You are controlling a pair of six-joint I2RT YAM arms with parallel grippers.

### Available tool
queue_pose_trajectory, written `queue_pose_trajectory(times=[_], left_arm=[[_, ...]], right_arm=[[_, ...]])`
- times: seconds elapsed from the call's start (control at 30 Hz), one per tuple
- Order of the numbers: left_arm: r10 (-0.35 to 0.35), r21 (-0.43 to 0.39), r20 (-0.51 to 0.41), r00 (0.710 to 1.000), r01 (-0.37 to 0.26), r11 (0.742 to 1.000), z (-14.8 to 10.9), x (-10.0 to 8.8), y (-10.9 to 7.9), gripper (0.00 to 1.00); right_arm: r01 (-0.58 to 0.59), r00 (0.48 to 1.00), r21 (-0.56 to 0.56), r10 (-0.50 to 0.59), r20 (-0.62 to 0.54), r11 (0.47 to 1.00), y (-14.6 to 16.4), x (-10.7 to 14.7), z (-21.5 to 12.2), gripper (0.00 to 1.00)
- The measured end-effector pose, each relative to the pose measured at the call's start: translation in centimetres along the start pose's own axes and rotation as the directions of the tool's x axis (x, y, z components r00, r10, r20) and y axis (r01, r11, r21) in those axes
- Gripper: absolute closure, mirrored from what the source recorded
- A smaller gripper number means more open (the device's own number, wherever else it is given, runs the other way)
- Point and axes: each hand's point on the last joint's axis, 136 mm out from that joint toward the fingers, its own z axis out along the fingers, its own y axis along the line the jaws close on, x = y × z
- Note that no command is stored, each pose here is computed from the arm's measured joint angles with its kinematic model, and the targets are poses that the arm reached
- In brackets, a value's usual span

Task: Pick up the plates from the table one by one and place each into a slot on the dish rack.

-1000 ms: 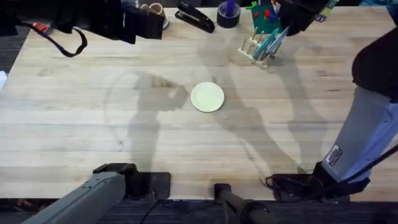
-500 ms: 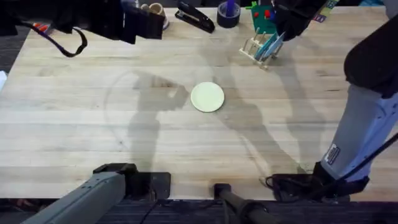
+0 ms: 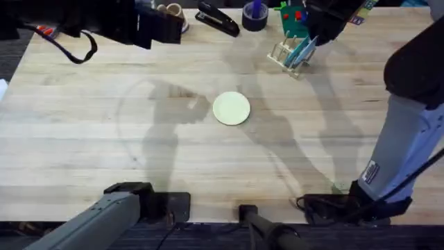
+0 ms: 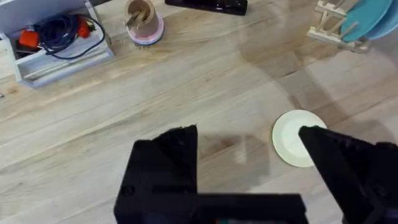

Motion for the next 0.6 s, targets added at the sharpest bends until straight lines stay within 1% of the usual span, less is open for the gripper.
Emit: queue_pose_trajectory(times=[0.13,0.37,0.6], left_arm=[[0.0,0.0,0.0,1.0,0.0,1.0,0.0,-0.01,0.0,0.008],[0.0,0.0,0.0,1.0,0.0,1.0,0.0,-0.01,0.0,0.008],[0.0,0.0,0.0,1.0,0.0,1.0,0.0,-0.01,0.0,0.008]], right_arm=[[0.0,1.0,0.0,0.0,0.0,1.0,0.0,0.0,0.0,0.972],[0.0,1.0,0.0,0.0,0.0,1.0,-0.01,0.0,-0.01,0.847],[0.0,1.0,0.002,0.0,-0.002,1.0,-0.06,0.04,-0.01,0.831]])
